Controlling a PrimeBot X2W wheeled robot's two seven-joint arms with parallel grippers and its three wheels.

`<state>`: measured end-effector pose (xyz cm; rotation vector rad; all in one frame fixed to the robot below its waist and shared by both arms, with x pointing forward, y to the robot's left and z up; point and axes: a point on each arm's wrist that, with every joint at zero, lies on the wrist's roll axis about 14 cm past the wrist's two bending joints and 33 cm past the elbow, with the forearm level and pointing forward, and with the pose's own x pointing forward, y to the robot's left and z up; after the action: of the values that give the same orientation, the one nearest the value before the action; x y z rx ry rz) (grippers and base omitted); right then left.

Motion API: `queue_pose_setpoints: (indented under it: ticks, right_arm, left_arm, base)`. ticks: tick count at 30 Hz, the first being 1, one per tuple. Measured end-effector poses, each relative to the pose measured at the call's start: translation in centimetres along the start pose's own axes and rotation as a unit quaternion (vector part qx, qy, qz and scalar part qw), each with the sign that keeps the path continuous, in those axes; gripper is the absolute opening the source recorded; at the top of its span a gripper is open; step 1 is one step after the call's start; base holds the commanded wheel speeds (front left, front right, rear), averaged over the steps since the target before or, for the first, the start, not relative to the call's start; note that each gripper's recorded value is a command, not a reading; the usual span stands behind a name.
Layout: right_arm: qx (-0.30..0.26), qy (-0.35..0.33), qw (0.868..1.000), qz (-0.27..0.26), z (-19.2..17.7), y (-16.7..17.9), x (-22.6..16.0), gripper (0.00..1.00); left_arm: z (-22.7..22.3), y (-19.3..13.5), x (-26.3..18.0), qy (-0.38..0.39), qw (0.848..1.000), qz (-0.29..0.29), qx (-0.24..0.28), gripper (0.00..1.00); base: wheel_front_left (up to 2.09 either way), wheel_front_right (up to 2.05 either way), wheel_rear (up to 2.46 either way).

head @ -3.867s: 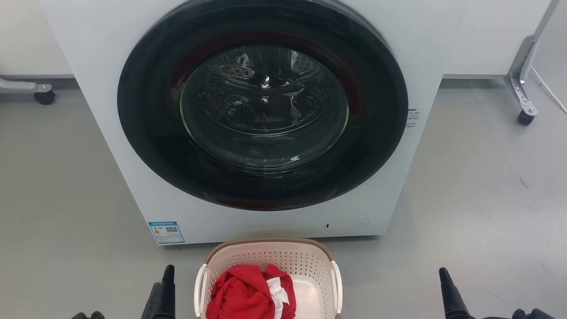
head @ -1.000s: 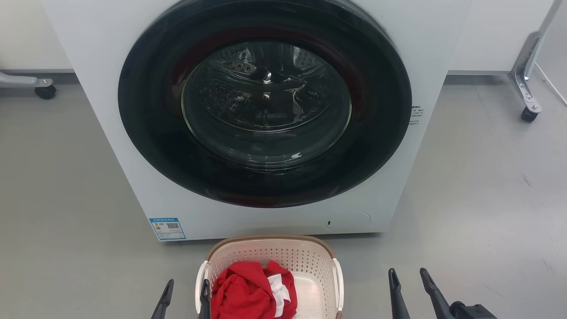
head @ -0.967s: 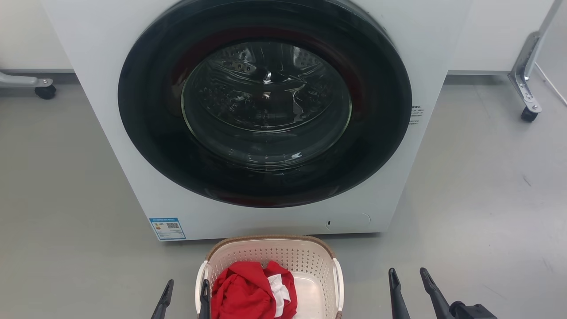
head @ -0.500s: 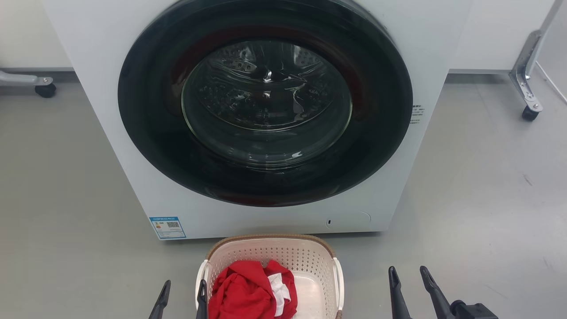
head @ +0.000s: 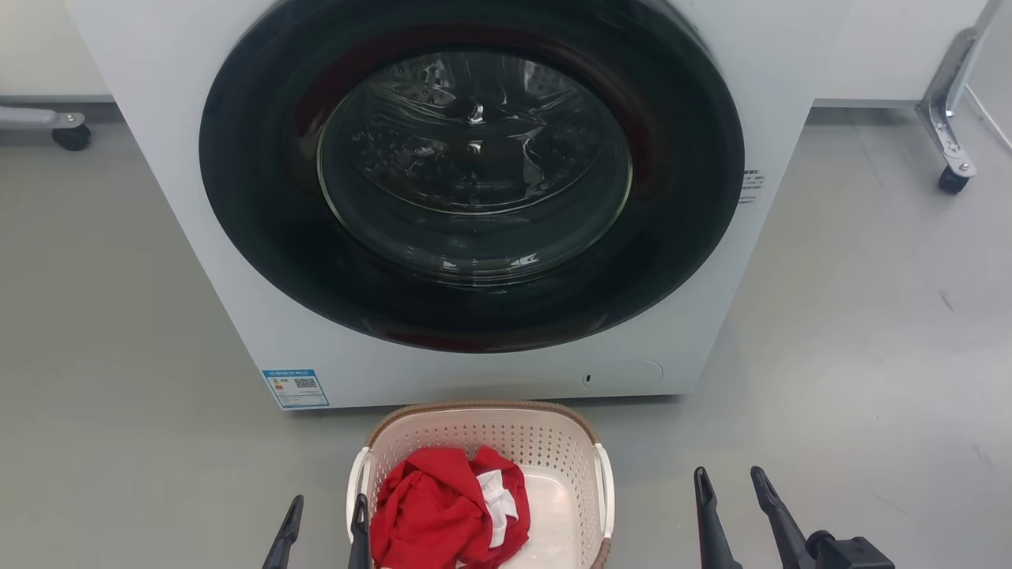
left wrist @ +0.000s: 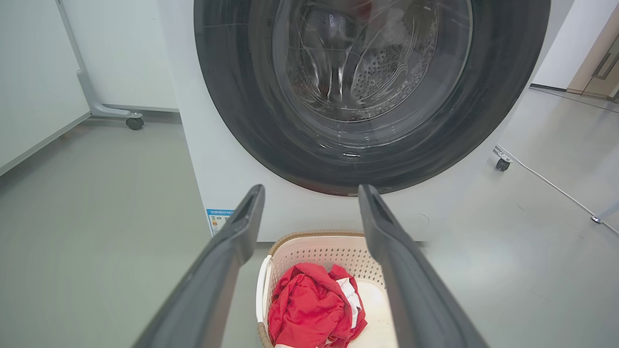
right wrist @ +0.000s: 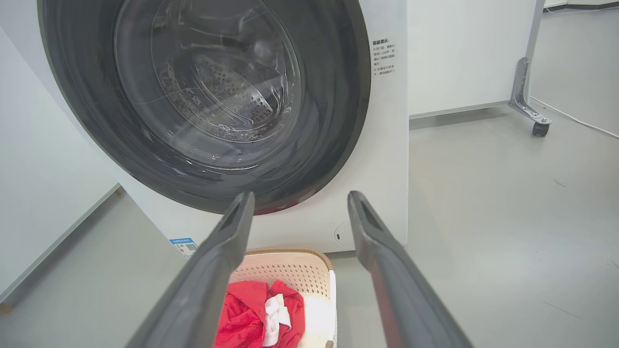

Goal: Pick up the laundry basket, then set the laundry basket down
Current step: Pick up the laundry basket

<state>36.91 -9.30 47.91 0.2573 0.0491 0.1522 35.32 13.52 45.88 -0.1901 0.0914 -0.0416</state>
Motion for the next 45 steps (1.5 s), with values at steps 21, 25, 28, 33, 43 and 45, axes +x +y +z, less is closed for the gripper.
queue_pose_setpoints:
  ticks: [21,25,28,33,43,45]
  right_arm:
    - [0.012,0.029,0.999,-0.025,-2.5,-2.3,4.3,1.00]
    - [0.013,0.040,0.999,-0.027,-3.6,-2.7,5.5,1.00]
    - [0.013,0.044,0.999,-0.030,-4.2,-3.2,6.6,1.00]
    - [0.013,0.050,0.998,-0.037,-5.4,-4.2,8.7,1.00]
    - [0.009,0.095,0.994,-0.049,-10.3,-6.0,11.4,1.00]
    - [0.008,0.107,0.993,-0.048,-11.5,-6.3,11.8,1.00]
  left_arm:
    - [-2.6,0.2,5.1,0.034,0.999,0.000,-0.004,1.00]
    - [-3.5,0.2,6.5,0.043,0.999,0.001,-0.005,1.00]
    - [-4.2,0.2,7.7,0.049,0.999,0.000,-0.007,1.00]
    - [-5.8,0.4,9.6,0.063,0.998,0.000,-0.007,1.00]
    - [-10.8,0.6,12.5,0.114,0.993,-0.005,0.000,1.00]
    - [-12.1,1.0,12.6,0.131,0.991,-0.002,0.002,1.00]
  base:
    - [0.00,0.00,0.00]
    - [0.00,0.00,0.00]
    - [0.00,0.00,0.00]
    - [0.00,0.00,0.00]
    - [0.00,0.00,0.00]
    - [0.00,0.00,0.00]
